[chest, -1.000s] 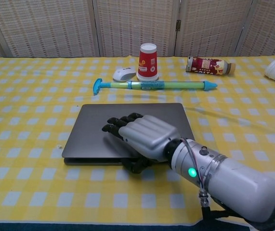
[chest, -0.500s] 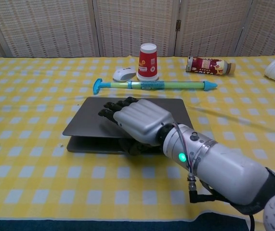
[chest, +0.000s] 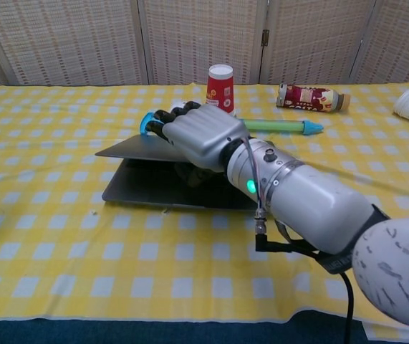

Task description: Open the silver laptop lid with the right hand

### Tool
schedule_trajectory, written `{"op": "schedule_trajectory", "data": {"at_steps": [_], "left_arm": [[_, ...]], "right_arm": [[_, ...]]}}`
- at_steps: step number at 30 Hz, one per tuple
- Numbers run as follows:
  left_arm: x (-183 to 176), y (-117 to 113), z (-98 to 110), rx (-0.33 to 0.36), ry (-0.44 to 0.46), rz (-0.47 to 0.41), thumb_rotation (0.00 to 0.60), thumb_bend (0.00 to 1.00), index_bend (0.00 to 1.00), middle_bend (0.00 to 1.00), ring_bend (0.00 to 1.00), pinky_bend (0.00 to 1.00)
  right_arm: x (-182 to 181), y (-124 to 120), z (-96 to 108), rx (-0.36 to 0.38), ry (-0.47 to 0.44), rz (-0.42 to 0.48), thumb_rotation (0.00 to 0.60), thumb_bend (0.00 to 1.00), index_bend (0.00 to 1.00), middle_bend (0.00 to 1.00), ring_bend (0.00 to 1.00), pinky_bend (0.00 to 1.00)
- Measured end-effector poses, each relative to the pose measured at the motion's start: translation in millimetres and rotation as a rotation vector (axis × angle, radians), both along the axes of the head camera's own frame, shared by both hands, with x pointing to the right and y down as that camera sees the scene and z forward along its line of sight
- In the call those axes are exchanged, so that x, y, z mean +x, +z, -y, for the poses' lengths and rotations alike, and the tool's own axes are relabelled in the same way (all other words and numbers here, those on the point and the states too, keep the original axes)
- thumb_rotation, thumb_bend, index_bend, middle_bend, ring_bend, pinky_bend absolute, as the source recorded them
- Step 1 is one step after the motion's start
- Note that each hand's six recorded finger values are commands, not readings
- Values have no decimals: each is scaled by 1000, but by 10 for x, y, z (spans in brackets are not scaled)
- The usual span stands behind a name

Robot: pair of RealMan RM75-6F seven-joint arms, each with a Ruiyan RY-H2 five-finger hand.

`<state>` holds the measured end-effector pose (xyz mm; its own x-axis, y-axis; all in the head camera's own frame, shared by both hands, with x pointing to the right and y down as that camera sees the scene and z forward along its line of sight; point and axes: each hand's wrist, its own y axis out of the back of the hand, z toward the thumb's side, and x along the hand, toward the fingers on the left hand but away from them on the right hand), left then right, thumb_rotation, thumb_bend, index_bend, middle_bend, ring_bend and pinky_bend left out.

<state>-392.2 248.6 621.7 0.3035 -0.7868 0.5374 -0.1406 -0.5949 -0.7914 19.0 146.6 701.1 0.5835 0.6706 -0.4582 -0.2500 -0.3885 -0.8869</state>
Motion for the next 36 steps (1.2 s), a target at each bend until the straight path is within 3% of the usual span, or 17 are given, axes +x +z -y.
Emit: {"op": "schedule_trajectory", "data": {"at_steps": [5,8,12,24,36], "left_arm": [[240,120,49,-59,97,-43,600,577,36,31,21,0],[396,221,92,-106,151,-65,600,711,36,31,21,0],[597,391,152,-168,208,-78,600,808,21,30,10,0],[1116,959,382,-298,261,-53,600,858,5,21,0,0],[1250,1104,351,-316,304,-12,600,863,22,68,0,0]], "right_arm": [[-50,-66,135,18,25,-5,542,640,0,0,0,0],[-47,-86,173,28,29,-12,542,640,0,0,0,0],[-29,-86,192,33,34,-22,541,641,0,0,0,0],[-62,-101,197,40,34,-22,541,641,0,0,0,0],[-55,-47,235,34,48,-34,543,642,0,0,0,0]]}}
